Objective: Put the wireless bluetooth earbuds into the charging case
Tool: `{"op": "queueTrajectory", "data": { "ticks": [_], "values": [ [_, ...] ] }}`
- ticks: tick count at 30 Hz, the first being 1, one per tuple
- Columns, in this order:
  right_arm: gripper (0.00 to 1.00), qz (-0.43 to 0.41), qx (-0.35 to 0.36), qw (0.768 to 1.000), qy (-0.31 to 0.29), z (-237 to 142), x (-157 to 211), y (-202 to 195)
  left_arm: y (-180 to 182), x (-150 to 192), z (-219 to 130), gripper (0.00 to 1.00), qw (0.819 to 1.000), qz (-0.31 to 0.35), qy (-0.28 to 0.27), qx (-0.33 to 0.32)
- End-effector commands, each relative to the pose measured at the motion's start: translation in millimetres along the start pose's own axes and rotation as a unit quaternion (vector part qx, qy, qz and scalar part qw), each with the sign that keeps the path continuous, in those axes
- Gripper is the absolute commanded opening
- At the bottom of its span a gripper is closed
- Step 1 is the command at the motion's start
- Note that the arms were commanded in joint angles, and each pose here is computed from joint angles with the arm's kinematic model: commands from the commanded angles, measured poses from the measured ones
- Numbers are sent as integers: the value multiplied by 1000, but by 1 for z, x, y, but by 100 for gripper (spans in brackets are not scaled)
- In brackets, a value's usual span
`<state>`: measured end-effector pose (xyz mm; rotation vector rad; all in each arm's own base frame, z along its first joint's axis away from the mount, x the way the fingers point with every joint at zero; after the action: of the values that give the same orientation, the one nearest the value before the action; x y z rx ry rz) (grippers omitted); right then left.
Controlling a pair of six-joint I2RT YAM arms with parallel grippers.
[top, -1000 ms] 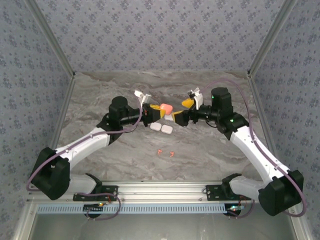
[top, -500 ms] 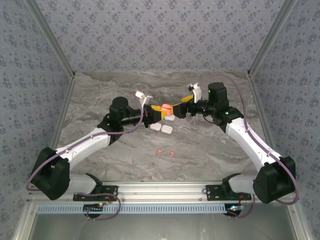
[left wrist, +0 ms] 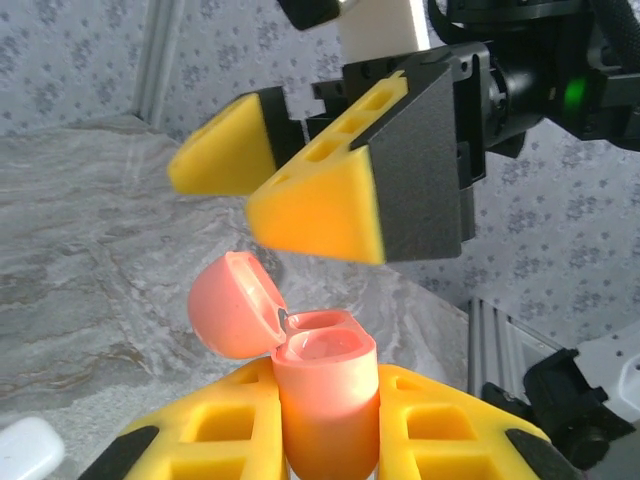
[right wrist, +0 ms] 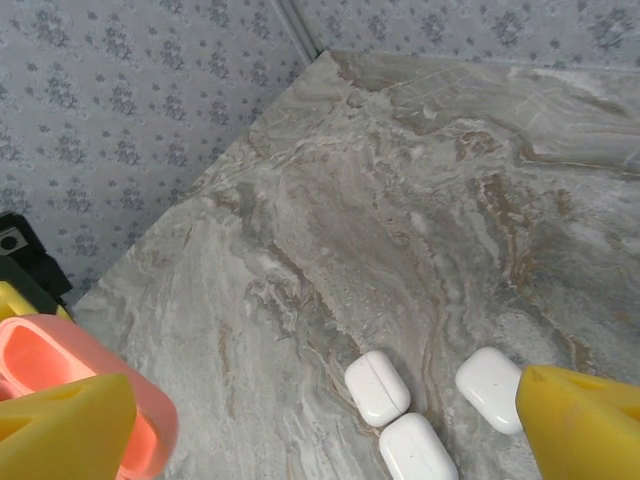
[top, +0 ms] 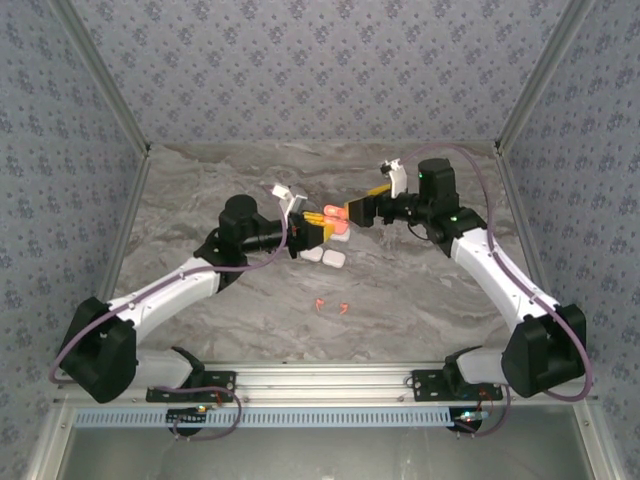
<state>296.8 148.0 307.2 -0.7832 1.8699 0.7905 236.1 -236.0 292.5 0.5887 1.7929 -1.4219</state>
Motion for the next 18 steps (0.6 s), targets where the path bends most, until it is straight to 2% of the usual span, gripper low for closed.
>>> {"op": "queueTrajectory", "data": {
  "ticks": [1,5,10,13,18],
  "values": [
    [100,1,22,1000,-18,-24,-9,4,-3,-5,-9,10,998,35,-21,-47],
    [100,25,32,999,16,-30,11,6,6,3,-20,9,992,50,-27,-113],
    [100,46,37,995,82,-19,43,11,7,11,-38,9,982,70,-30,-170],
    [92,48,20,991,121,-3,62,22,4,15,-50,9,978,83,-39,-188],
    [72,29,-21,978,206,37,97,47,-5,21,-73,9,970,105,-73,-206]
  ]
}}
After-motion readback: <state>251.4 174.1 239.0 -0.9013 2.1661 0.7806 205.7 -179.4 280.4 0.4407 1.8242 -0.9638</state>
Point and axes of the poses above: each hand's point on the last joint's axis, 136 mm out from that joint toward the fingers, its own z axis out along the fingers, its own y axis along the line the jaws close on, x = y × z, the point moved 9 cm from there along -z, back along the fingers, and after that the axes turned 14 degrees about -z, right-handed, at the moved point
